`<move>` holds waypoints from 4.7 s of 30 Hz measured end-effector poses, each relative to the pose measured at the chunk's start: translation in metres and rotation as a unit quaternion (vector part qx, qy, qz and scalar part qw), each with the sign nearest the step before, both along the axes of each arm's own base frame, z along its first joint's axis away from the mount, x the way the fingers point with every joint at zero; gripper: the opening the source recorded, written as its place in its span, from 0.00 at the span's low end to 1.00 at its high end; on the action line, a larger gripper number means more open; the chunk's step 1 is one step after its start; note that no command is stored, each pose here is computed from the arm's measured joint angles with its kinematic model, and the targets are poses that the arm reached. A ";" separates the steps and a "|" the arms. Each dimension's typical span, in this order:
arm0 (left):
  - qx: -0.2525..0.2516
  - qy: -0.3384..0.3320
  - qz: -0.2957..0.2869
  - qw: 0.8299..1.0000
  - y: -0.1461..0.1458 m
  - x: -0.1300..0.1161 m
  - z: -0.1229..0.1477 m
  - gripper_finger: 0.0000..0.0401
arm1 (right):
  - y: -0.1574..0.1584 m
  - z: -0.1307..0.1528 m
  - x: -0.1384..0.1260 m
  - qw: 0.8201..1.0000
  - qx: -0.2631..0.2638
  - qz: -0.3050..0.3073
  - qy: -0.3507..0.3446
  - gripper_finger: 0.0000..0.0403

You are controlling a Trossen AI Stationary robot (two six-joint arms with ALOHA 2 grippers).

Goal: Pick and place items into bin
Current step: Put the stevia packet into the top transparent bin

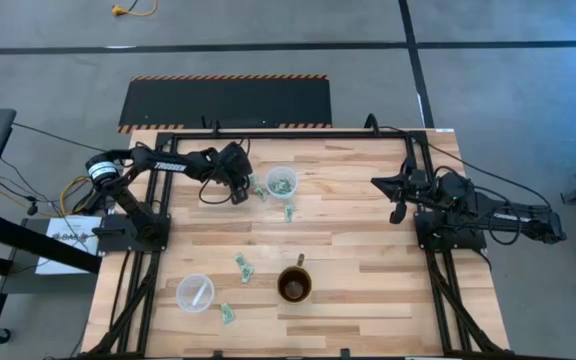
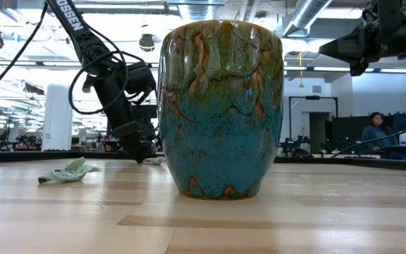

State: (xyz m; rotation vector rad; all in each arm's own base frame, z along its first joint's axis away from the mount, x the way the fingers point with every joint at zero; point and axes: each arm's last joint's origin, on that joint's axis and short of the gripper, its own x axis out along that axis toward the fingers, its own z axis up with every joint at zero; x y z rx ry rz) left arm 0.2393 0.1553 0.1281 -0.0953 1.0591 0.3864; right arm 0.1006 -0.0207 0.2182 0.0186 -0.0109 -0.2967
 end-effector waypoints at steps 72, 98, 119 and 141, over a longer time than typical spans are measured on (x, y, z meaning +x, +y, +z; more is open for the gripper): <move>-0.011 -0.022 -0.094 0.995 0.006 0.008 -0.008 0.38 | 0.000 0.000 0.000 1.000 0.000 0.000 0.000 0.00; -0.033 -0.032 -0.017 0.999 0.009 0.018 -0.003 0.01 | 0.000 0.000 0.000 1.000 0.000 0.000 0.000 0.00; 0.037 -0.106 0.040 0.993 -0.009 -0.004 0.076 0.00 | 0.000 0.000 0.000 1.000 0.000 0.000 0.000 0.00; 0.030 -0.247 -0.019 0.968 -0.032 0.011 0.110 0.00 | 0.000 0.000 0.000 1.000 0.000 0.000 0.000 0.00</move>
